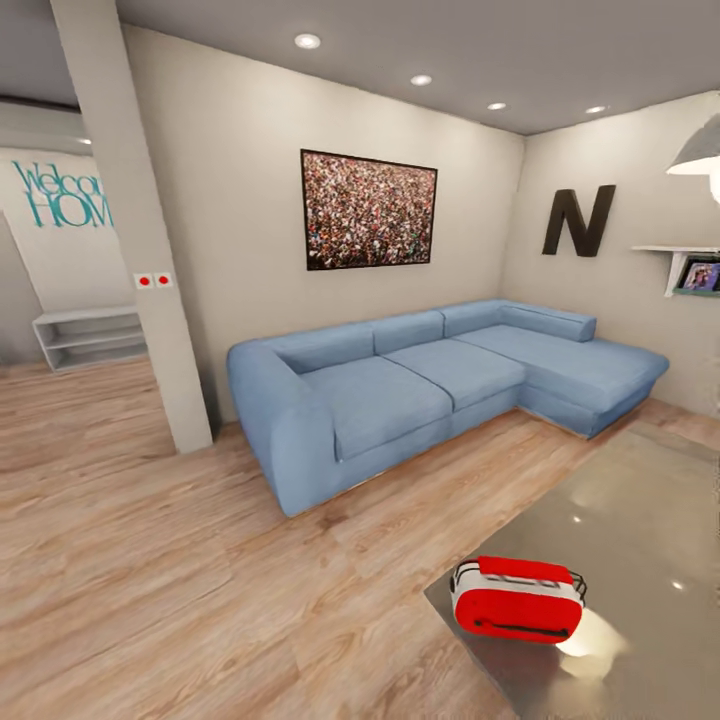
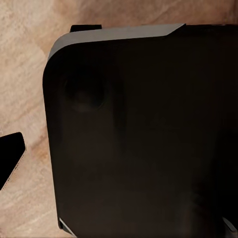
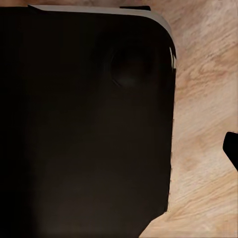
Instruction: Turn on the radio receiver that's on the table in the living room.
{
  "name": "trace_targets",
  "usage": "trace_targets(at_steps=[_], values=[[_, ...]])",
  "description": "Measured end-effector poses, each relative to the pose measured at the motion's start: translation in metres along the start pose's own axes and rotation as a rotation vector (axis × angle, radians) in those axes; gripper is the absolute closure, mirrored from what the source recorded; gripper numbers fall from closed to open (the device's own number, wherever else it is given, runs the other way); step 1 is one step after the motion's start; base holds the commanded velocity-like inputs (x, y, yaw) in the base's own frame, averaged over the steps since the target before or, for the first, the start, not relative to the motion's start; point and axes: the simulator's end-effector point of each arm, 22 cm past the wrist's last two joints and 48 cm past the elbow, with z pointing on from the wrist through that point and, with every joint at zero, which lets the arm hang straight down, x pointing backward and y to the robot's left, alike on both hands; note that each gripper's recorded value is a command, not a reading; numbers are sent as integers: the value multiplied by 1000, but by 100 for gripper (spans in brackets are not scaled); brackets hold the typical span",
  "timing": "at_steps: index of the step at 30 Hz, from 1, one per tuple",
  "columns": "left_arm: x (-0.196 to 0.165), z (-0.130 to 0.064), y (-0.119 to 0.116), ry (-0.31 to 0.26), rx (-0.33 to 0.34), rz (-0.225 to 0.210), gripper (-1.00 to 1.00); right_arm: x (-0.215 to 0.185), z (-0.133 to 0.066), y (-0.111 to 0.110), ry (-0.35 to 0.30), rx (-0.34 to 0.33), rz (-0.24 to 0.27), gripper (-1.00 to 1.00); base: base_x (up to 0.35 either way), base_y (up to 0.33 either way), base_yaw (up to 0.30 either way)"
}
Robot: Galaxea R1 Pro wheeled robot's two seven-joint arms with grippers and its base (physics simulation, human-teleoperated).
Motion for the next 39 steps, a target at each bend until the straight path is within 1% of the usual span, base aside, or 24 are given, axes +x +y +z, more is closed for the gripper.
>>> trace_targets(at_steps=[15, 39], values=[[0, 0, 0, 1, 1, 0, -100, 0, 0, 0, -1, 1, -1, -100, 260, 177, -23], [0, 0, 0, -3, -1, -2, -100, -1, 0, 0, -2, 1, 0, -100, 12, 7, -274]])
